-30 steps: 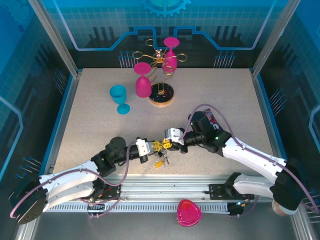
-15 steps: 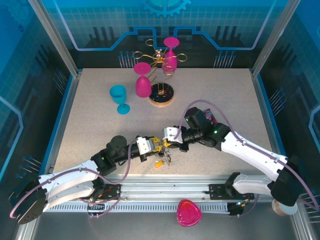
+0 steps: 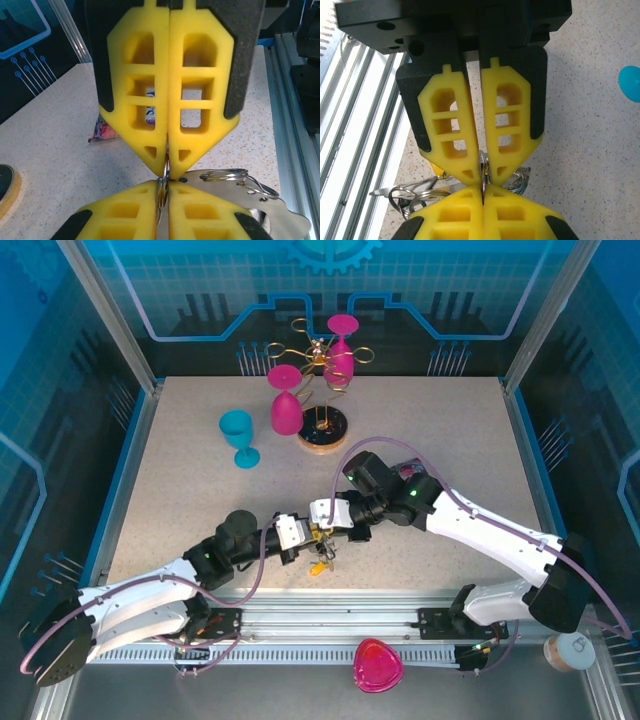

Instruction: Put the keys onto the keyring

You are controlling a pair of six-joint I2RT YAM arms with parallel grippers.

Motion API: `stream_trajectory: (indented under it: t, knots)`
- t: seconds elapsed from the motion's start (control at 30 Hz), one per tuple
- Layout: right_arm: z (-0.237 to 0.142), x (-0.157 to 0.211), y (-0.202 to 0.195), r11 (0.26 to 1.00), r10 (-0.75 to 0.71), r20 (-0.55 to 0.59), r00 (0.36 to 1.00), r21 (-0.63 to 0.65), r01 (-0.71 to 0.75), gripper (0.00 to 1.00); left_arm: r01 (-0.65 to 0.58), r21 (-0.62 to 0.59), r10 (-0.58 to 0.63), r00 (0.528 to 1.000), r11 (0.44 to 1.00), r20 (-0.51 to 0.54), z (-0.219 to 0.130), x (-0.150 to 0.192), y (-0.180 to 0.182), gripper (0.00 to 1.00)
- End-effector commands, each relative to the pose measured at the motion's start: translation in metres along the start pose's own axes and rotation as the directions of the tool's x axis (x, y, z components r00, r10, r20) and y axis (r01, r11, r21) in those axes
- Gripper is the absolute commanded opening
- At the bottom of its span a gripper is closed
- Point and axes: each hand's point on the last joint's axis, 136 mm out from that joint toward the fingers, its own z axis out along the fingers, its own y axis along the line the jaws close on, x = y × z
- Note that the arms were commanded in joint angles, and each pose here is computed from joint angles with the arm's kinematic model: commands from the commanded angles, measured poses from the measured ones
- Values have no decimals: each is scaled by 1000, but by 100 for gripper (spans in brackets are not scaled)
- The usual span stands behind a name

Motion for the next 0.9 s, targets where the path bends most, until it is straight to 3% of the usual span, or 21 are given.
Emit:
stream_trajectory:
  t: [0.0, 0.07, 0.2, 0.27, 0.37, 0.47, 0.87]
  knots:
    - [-2, -9, 12, 999, -19, 5, 1000, -43, 19, 0, -25, -23, 26, 998, 999, 53, -1, -21, 7, 7]
    - [-2, -11, 11, 999, -9, 22, 1000, -35, 9, 0, -26, -25, 28, 998, 999, 61, -1, -21, 7, 0]
    - [-13, -17, 3, 999, 35, 144, 989, 32, -40, 30, -29, -16, 31, 995, 999, 96, -5, -25, 4, 0]
    - [-22, -19, -1, 995, 71, 237, 969, 46, -84, 34, -33, -6, 34, 992, 999, 119, -7, -28, 1, 0]
    - [-36, -22, -8, 988, 104, 376, 921, 64, -137, 37, -33, 1, 32, 988, 999, 148, -9, -31, -1, 0]
    - [-38, -18, -6, 985, 120, 437, 892, 62, -162, 37, -28, 9, 26, 988, 1000, 154, -10, -32, -2, 0]
    - [-23, 5, 2, 989, 115, 344, 932, 52, -141, 35, -21, 36, 15, 987, 999, 158, -9, -31, -6, 0]
